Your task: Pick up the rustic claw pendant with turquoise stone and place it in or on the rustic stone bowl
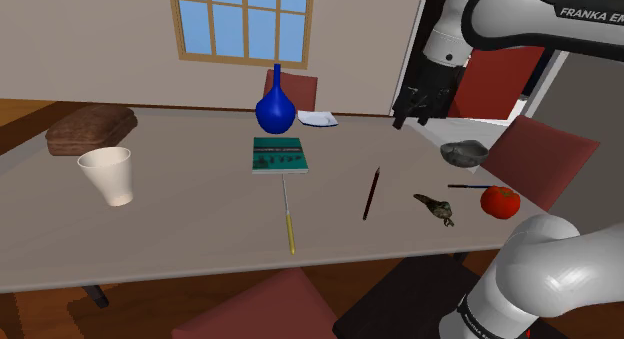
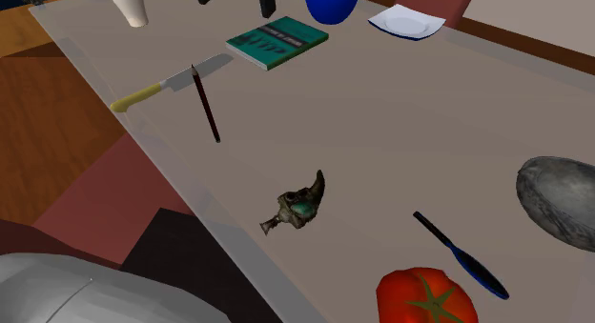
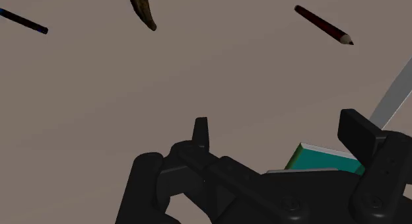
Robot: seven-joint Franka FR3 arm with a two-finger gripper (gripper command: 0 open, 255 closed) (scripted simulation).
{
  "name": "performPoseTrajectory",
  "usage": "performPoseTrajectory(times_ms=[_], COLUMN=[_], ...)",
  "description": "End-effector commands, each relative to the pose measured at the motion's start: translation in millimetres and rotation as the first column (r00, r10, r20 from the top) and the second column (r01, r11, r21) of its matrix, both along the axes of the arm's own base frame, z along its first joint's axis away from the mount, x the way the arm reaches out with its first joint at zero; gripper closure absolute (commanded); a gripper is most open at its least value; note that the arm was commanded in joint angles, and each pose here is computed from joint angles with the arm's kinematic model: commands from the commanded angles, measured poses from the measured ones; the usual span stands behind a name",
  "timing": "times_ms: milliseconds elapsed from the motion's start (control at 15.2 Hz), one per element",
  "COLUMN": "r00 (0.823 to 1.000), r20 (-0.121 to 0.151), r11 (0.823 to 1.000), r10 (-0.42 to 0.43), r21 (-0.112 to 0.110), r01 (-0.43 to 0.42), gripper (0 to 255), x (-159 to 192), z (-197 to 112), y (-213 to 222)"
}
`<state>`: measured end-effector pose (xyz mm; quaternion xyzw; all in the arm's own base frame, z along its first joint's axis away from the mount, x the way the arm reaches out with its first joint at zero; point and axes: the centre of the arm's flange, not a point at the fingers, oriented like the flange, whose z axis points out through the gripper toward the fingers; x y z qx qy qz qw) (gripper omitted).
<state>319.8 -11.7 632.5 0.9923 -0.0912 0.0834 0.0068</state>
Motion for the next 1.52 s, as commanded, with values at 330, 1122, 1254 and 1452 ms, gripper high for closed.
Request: performPoseTrajectory(times_ms=[330, 1122, 1254, 1452], r00=[0.998, 0.973, 0.967, 0.965], r20=[-0.067, -0.226, -0.252, -0.259], r11=[1.0, 0.999, 0.999, 0.999], r10=[0.012, 0.041, 0.045, 0.047], r21=[0.005, 0.02, 0.023, 0.024], r01=[-0.011, -0.037, -0.041, -0.042], gripper=[0, 0, 0, 0], x=[-16.3, -68.1, -78.4, -82.4], z=[-52.2, -172.8, -192.1, -208.0], y=[-28.8, -97.8, -109.3, -112.7])
